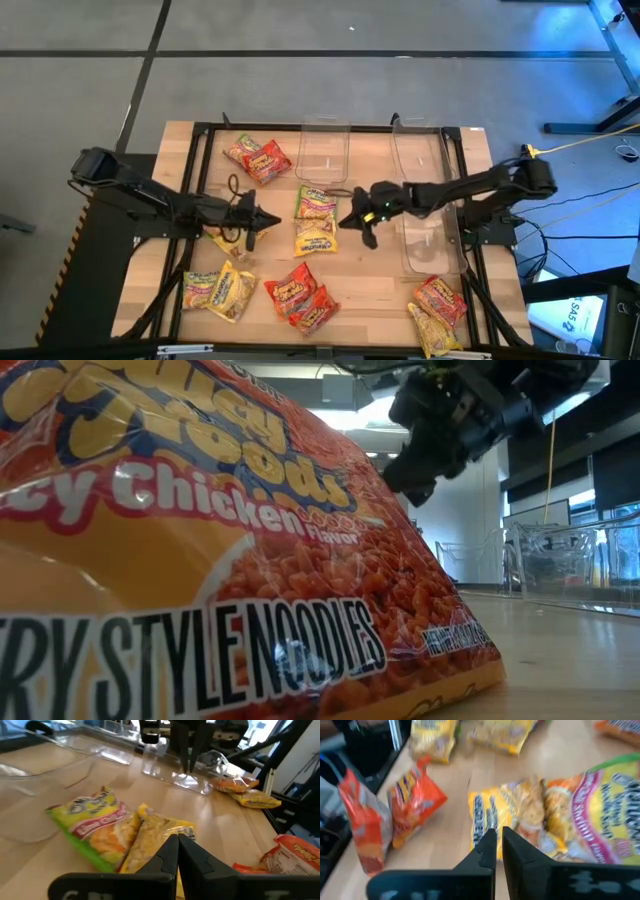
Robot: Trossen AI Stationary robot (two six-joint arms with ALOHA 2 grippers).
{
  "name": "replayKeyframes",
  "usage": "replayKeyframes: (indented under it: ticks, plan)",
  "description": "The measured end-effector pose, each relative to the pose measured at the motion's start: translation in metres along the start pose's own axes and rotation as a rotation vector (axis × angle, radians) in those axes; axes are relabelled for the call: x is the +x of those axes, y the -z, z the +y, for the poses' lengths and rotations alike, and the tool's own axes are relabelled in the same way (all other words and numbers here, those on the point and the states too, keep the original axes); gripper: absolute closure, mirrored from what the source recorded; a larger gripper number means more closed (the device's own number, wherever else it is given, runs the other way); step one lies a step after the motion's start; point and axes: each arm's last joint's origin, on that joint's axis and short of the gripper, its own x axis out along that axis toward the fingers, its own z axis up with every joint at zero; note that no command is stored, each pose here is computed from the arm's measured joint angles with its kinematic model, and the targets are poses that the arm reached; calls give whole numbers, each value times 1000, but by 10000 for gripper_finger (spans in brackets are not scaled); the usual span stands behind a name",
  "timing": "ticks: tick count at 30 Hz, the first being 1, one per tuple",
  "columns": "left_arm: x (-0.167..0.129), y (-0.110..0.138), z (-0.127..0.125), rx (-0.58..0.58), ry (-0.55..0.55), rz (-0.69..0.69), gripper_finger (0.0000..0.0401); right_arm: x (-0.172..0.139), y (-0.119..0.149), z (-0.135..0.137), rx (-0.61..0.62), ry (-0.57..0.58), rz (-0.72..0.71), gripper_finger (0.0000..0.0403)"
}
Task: Sort Maruchan noodles
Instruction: Put the yellow noodle pack into the top left transparent bin
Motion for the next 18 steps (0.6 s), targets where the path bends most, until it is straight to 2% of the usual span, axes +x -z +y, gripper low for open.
replayKeyframes:
  ticks: [2, 7, 10, 13, 18]
  plan:
    - [9, -1, -7, 15, 4, 43, 399, 7, 7, 0, 9, 23, 36, 395]
    - [31, 3, -22, 53, 16, 176, 399, 21, 21, -1, 122, 13, 103, 394]
    - [42, 9, -28, 59, 0, 244, 399, 27, 28, -3, 213, 25, 130, 376]
    - [52, 17, -30, 82, -23, 307, 399, 34, 34, -6, 260, 50, 140, 330]
    - [65, 36, -24, 112, -81, 390, 399, 47, 41, -10, 322, 37, 129, 228]
